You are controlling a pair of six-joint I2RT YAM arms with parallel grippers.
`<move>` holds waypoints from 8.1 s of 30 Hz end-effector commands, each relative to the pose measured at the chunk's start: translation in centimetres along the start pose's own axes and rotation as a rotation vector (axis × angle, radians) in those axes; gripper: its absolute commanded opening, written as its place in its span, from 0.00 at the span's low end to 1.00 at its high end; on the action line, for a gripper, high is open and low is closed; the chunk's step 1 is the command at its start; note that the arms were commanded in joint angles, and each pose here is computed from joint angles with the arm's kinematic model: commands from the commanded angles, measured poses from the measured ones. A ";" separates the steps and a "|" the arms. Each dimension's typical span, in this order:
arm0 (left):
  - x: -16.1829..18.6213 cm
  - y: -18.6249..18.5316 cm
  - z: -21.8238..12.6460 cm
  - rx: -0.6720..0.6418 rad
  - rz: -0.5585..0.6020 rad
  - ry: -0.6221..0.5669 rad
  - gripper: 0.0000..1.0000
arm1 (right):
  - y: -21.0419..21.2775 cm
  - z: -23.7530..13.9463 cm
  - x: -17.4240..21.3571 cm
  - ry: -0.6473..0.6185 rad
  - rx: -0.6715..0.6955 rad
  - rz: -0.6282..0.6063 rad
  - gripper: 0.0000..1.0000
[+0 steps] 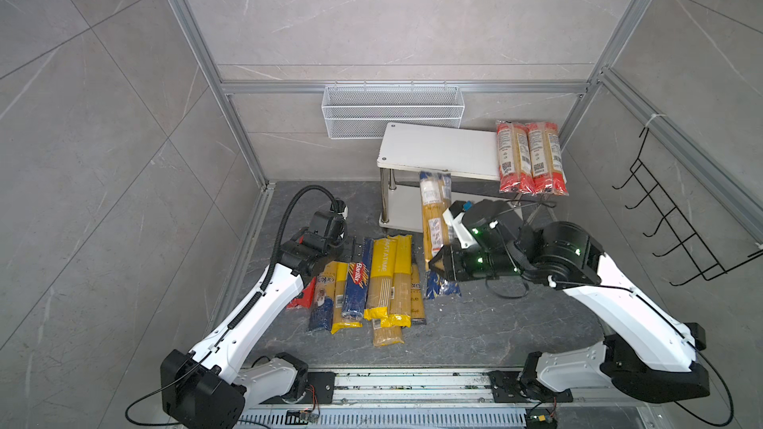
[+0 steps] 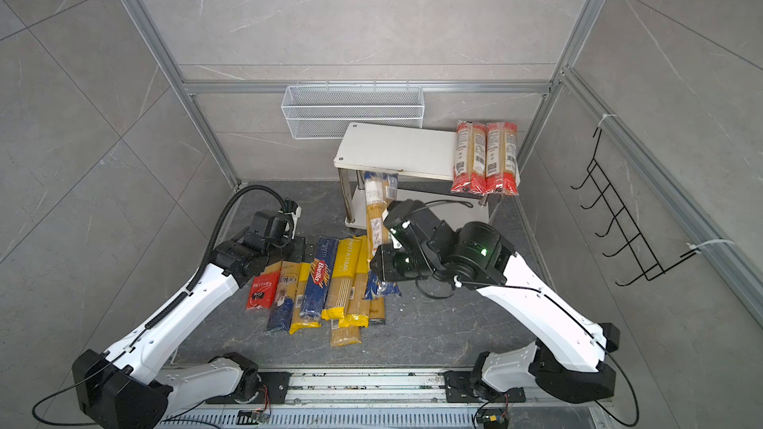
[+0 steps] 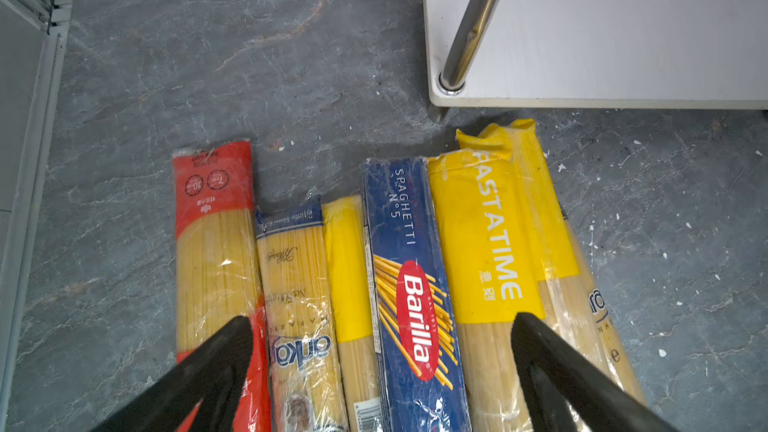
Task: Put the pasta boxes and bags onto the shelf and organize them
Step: 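Carry the clear bag to the top shelf beside the red-and-white bags, then stand the clear bag upright on the shelf and release it, then reach the right gripper down onto the yellow Pastatime bag on the floor, then grasp the yellow Pastatime bag with the right gripper and lift it, then carry the yellow bag to the top shelf and stand it upright, then release the yellow bag with the right gripper while the left gripper grasps a yellow pack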
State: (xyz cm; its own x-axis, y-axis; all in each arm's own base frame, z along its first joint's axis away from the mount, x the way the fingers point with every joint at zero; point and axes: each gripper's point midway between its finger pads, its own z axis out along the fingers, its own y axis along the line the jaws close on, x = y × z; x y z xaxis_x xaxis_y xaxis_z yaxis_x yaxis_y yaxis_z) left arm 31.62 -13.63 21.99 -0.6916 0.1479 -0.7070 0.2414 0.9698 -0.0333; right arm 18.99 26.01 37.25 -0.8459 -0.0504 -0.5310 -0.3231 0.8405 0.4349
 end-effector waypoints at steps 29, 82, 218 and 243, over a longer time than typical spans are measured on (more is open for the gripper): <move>-6.1 1.3 2.8 -0.007 -0.035 -0.042 1.00 | -18.8 -1.1 -24.4 -0.427 0.455 0.011 0.00; 9.9 1.3 -2.6 0.045 -0.293 0.127 1.00 | -5.5 12.3 -0.1 0.112 0.202 0.019 0.95; -5.2 0.0 -0.1 0.021 -0.135 -0.025 1.00 | -10.0 -4.0 -24.2 -0.523 0.102 0.078 0.99; 6.9 -10.7 2.0 0.158 -0.135 0.253 1.00 | -13.9 -4.2 -5.7 -0.213 0.228 0.138 1.00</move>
State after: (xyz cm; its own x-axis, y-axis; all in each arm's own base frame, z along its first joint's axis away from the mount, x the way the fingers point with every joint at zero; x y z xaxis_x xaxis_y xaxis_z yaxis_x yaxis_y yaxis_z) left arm 25.79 -22.32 16.39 -0.8584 0.0976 -0.5036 0.2351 0.9474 -0.2171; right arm 28.26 13.31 36.82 -0.7811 0.1455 -0.6073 -0.1010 0.9302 0.3529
